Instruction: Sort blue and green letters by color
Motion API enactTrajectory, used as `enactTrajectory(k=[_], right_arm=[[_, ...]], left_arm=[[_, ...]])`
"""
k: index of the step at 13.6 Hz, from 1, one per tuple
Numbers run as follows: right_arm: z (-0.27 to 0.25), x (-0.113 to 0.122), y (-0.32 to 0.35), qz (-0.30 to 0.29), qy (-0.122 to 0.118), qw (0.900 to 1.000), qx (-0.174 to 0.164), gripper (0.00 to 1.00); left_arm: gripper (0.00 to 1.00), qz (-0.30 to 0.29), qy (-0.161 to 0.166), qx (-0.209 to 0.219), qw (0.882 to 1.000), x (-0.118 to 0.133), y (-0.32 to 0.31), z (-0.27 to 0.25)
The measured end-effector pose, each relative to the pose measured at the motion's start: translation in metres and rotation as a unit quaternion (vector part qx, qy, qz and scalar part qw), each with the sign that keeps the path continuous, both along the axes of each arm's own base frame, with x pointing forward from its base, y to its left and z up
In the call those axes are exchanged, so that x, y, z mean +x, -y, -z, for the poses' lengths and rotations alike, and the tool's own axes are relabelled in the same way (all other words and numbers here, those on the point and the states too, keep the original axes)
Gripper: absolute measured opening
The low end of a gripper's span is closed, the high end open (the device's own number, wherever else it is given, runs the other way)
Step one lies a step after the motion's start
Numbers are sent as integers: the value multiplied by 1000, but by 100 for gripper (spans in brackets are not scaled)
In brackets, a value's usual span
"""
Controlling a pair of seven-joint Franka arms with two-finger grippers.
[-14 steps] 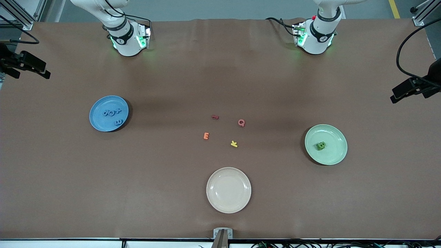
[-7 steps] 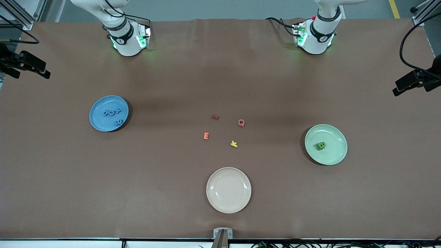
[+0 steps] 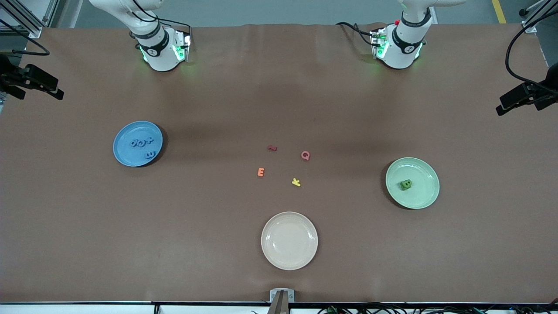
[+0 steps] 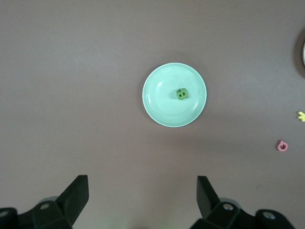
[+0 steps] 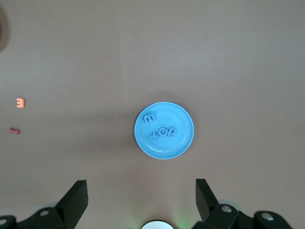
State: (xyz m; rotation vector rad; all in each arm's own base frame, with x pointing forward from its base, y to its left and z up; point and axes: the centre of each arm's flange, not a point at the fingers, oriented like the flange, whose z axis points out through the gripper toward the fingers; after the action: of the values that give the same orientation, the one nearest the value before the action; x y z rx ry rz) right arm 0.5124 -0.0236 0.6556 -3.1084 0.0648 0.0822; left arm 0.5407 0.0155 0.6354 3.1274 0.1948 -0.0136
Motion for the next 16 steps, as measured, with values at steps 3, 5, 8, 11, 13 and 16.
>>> enactTrajectory(k=[3,5,8,11,13,16], right_arm=[[0,0,0,0,0,1000,0,100],[0,0,0,0,0,1000,0,100],[0,0,0,0,0,1000,0,100],[0,0,0,0,0,1000,0,100],[0,0,0,0,0,1000,0,100],[0,0,0,0,0,1000,0,100]], left_arm=[[100,6,0,-1,1000,0,7,0],[100,19,-1,0,1000,0,22,1],[100,32,-1,0,999,0,38,1],[100,34,-2,0,999,0,40,2],[100,39,-4,0,999,0,43,4],[100,59,-5,8,998,-1,65,6]])
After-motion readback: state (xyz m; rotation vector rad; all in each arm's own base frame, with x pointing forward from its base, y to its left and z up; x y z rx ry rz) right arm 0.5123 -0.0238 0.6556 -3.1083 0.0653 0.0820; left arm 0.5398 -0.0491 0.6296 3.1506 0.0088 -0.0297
